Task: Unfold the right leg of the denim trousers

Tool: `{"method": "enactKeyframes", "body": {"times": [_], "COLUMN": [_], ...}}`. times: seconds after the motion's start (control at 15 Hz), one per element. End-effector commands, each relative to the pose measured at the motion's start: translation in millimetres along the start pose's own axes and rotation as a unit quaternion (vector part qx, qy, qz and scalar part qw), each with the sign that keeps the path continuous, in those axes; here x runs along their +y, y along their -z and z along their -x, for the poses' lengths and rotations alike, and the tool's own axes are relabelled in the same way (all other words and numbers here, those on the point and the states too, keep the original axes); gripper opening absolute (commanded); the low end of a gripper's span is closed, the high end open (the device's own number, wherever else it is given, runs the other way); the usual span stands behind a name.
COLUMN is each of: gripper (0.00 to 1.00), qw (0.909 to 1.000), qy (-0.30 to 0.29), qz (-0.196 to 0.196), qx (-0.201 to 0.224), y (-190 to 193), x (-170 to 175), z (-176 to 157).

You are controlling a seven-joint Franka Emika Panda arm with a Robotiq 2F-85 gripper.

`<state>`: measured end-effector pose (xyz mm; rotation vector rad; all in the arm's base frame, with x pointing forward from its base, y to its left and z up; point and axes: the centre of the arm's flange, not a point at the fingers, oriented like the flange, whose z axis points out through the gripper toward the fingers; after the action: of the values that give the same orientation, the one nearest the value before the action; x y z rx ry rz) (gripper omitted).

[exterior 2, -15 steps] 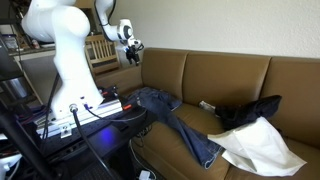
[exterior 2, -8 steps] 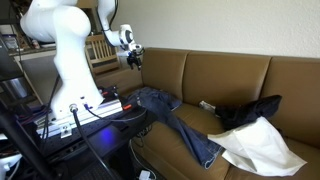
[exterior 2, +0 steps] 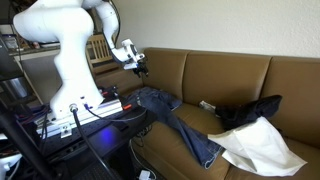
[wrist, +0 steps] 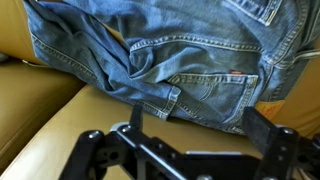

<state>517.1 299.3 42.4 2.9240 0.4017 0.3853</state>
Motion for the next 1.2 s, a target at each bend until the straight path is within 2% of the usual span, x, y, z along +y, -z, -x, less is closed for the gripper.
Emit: {"method": "enactKeyframes", "body": {"times": [0.0, 0.07, 0.13, 0.4, 0.47, 0.6, 0.67, 0.73, 0.87, 1.0, 1.13], "gripper": [1.0, 1.0, 1.0, 1.0, 1.0, 1.0, 1.0, 1.0, 1.0, 1.0, 1.0], "qw": [0.9978, 0.997, 0.9988, 0.9985, 1.0, 0.9986, 0.9969, 0.9956, 0.9955, 0.9964, 0.9971], "qy": [-0.036, -0.048, -0.031, -0.035, -0.006, 0.032, 0.05, 0.06, 0.067, 0.067, 0.062], "qz": [0.028, 0.034, 0.02, 0.022, -0.002, -0.032, -0.035, -0.033, -0.016, 0.01, 0.018], "qx": [0.048, 0.051, 0.033, 0.036, 0.003, -0.027, -0.049, -0.063, -0.066, -0.052, -0.039], "y": [-37, -38, -22, -26, -28, -56, -70, -82, -102, -125, -144], "x": [-24, -28, -16, -24, -19, -18, -19, -19, -12, -8, -10], "z": [-22, -27, -14, -14, -12, -9, -7, -7, -9, -13, -18]}}
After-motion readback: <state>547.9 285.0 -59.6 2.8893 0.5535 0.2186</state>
